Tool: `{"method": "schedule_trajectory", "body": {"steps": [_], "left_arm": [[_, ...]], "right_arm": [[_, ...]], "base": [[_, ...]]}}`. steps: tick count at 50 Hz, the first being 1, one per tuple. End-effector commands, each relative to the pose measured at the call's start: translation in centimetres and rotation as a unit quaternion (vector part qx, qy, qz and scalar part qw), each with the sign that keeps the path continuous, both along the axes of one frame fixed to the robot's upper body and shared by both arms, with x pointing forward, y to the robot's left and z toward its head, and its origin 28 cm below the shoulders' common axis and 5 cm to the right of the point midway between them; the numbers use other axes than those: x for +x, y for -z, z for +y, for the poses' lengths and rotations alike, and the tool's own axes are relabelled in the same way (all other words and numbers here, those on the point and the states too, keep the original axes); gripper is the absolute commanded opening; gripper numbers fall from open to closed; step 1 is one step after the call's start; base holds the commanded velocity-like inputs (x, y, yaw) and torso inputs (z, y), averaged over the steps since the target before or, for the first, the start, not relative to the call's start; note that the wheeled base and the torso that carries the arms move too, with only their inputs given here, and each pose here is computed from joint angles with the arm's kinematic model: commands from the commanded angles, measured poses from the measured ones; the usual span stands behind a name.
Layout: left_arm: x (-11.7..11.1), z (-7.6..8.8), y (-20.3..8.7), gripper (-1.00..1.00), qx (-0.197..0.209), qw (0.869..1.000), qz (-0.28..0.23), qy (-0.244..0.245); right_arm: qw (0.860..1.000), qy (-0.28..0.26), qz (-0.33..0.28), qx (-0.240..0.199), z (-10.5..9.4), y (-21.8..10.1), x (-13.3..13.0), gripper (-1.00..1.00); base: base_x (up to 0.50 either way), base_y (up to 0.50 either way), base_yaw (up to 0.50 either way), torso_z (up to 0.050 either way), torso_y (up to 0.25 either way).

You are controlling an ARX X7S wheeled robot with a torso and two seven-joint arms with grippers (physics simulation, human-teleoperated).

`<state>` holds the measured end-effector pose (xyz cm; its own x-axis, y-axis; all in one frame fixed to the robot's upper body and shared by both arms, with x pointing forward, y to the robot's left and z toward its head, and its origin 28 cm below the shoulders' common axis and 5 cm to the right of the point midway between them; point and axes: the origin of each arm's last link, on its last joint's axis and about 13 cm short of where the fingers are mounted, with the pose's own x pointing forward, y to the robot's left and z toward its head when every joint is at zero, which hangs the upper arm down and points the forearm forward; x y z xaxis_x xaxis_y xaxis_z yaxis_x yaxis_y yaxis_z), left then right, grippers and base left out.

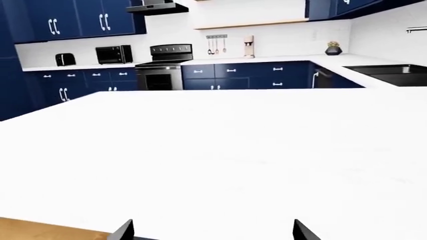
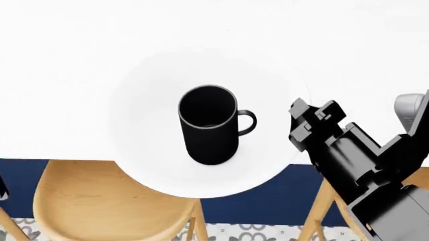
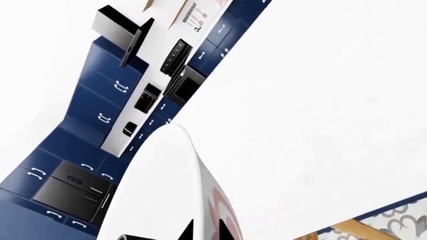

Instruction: Place the cup inside the bowl on the dining table and move the bowl to any counter.

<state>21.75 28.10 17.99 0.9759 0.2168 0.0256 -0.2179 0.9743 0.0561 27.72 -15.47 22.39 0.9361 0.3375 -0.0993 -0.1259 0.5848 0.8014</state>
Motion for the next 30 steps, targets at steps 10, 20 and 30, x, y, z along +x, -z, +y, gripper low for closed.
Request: {"method": "schedule_trajectory", "body": {"steps": [10, 20, 30], "left_arm": [[-0.14, 0.07, 0.11, 1.0, -0.003, 1.0, -0.003, 0.01], [-0.25, 0.09, 0.09, 1.0, -0.007, 1.0, -0.006, 0.009], [-0.05, -0.18, 0.04, 1.0, -0.005, 1.0, -0.005, 0.009]], "right_arm": [[1.0, 0.001, -0.015, 0.01, -0.09, -0.31, -0.1, -1.0], [1.0, 0.0, -0.013, 0.013, 0.08, -0.19, -0.11, -1.0], [1.0, -0.001, -0.01, 0.015, 0.1, 0.05, -0.16, -1.0]], "base": [[0.0, 0.5, 0.0, 0.0, 0.0], [0.0, 0.5, 0.0, 0.0, 0.0], [0.0, 0.5, 0.0, 0.0, 0.001]]}}
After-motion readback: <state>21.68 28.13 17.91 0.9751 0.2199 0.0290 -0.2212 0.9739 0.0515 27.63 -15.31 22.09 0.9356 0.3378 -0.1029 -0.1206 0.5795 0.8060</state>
